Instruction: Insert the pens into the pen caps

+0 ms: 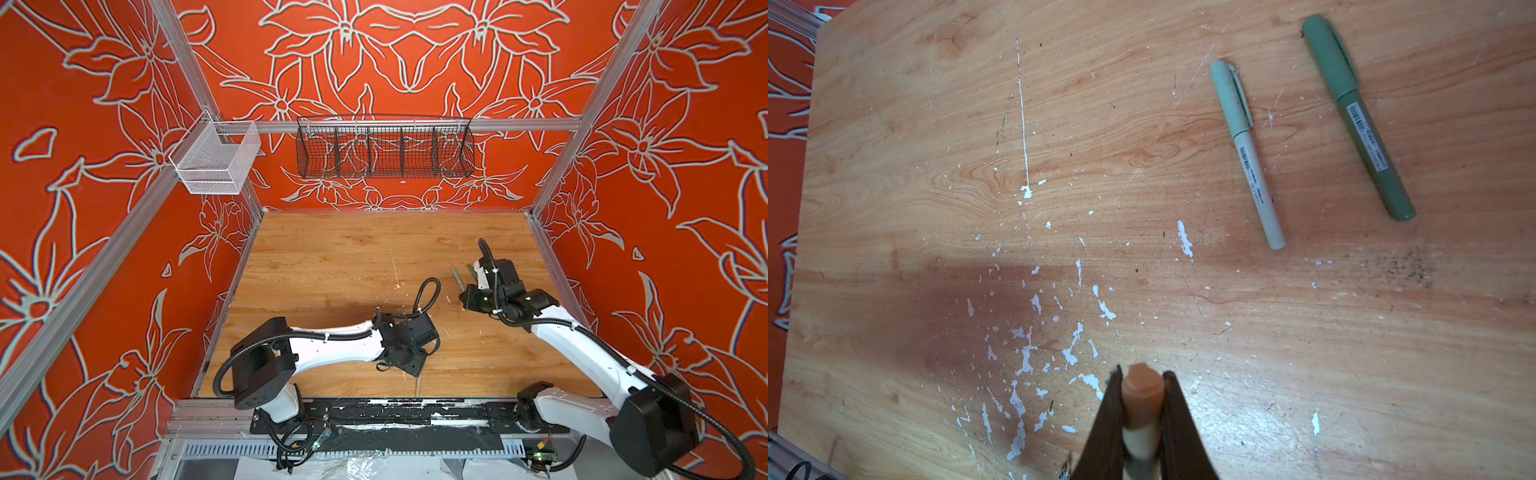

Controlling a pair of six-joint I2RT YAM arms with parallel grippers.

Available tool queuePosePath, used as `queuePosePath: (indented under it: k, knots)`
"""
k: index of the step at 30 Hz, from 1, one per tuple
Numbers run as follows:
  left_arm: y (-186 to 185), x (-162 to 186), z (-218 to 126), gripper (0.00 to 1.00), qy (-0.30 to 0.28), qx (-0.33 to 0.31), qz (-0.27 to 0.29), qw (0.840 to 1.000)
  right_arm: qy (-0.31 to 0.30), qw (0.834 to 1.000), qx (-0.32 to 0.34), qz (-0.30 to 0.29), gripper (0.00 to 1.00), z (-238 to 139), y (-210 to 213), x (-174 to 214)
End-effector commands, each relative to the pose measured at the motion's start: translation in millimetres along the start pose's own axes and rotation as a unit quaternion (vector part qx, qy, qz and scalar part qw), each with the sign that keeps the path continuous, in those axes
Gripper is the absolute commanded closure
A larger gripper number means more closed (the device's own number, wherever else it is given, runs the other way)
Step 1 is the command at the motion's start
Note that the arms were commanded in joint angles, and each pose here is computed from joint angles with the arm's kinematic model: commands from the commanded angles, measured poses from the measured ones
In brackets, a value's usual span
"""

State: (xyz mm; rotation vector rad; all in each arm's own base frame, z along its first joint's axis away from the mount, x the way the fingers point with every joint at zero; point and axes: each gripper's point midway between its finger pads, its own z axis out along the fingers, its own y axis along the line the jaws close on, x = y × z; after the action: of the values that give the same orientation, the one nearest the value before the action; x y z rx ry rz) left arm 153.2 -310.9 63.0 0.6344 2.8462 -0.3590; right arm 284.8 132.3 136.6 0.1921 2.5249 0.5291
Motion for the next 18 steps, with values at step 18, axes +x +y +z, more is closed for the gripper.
queuePosePath:
  k: [18]
  knots:
    - [-41,35,24,0.50,0.060,-0.034,-0.027,0.997,-0.006,1.000,0.013,0.024,1.00,2,-16,14]
